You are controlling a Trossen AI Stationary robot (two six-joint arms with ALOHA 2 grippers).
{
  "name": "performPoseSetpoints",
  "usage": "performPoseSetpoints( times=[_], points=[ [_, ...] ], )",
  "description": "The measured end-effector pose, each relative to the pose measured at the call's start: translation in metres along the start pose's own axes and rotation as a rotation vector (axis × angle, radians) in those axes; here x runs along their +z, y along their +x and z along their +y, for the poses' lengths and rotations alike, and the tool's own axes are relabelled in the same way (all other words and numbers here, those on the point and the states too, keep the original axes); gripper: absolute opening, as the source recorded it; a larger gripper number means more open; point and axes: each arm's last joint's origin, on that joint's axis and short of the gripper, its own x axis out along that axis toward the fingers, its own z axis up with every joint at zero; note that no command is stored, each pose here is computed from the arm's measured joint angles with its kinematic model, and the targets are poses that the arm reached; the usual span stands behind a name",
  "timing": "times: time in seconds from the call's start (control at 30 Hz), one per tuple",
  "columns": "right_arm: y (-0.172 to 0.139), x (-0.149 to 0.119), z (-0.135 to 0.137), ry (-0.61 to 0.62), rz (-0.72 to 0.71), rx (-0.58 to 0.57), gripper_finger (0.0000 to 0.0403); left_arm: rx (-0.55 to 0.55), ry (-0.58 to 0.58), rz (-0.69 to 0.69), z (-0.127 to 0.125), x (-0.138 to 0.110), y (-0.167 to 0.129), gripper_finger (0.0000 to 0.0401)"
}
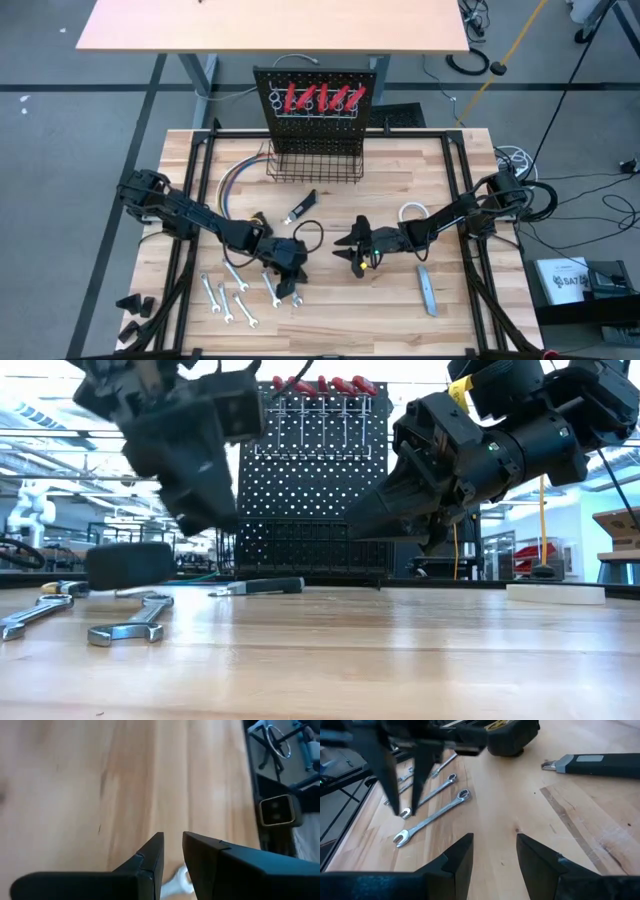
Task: Hang tools onto peg board
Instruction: Hang the wrench on the peg board
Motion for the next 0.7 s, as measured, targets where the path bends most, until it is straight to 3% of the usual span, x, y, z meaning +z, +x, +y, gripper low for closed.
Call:
performPoseSetpoints(
  times=[0.23, 0.7],
  points=[
    [0.0, -0.001, 0.0, 0.0, 0.007, -0.003, 0.0143, -0.053, 0.128, -0.034, -0.012, 0.016, -0.003, 0.0077],
    [0.0, 0.0, 0.0, 0.008, 0.003, -0.001, 0.0143, -0.088, 0.167, -0.121, -0.028, 0.043, -0.01, 0.0077]
  ],
)
